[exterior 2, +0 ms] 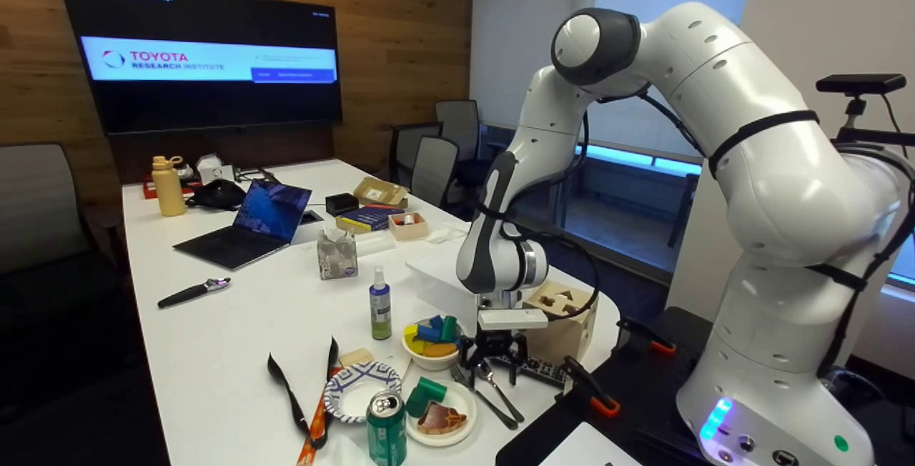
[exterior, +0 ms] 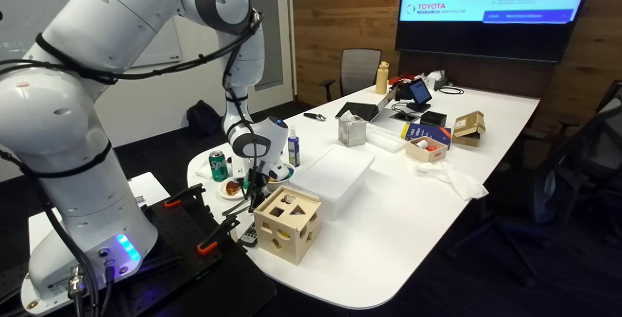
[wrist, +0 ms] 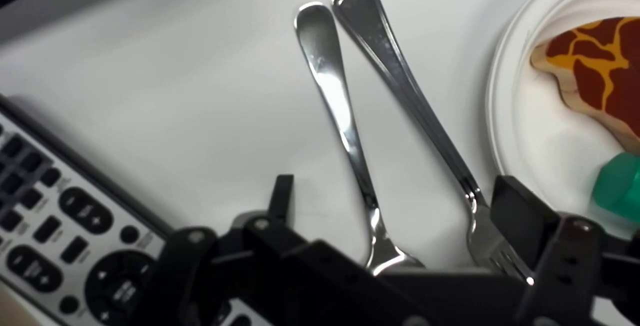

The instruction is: Use the silver spoon to stir the blocks in the white bowl.

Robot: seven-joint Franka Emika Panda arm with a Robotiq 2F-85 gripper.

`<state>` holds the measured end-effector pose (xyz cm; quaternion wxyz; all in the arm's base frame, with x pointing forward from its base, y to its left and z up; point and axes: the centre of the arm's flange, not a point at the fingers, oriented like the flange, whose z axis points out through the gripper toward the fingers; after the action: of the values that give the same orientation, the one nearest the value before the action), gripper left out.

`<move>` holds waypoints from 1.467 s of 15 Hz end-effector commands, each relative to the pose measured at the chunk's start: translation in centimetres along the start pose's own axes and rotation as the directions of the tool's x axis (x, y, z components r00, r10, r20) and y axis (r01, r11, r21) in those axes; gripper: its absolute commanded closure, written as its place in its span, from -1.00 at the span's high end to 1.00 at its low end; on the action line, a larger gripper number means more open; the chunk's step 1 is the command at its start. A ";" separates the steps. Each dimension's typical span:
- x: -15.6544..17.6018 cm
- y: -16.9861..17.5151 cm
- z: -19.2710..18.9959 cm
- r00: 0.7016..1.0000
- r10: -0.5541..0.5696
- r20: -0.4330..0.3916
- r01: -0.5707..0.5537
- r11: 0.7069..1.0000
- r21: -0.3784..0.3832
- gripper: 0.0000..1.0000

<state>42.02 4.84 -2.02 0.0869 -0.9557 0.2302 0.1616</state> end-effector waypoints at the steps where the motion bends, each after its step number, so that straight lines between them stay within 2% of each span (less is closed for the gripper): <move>1: -1.4 1.3 -0.5 1.000 0.011 0.000 -0.011 1.000 0.029 1.00; 4: -1.7 1.7 -0.7 0.999 0.046 0.012 -0.046 0.999 0.003 1.00; 11: -0.1 1.3 -1.1 0.987 0.162 0.018 -0.159 0.983 -0.094 0.98; 18: 0.7 0.3 -1.0 0.988 0.151 0.033 -0.146 0.982 -0.120 1.00; 19: 0.7 0.3 -0.9 0.988 0.148 0.037 -0.142 0.983 -0.119 0.92; 20: 0.8 0.2 -0.9 0.988 0.146 0.040 -0.140 0.983 -0.117 0.72; 21: 0.8 0.2 -0.8 0.989 0.144 0.043 -0.138 0.984 -0.116 0.43; 22: 0.9 0.2 -0.7 0.989 0.142 0.044 -0.136 0.984 -0.116 0.38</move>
<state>42.49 4.01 -2.22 0.0287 -0.9388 0.2821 0.1957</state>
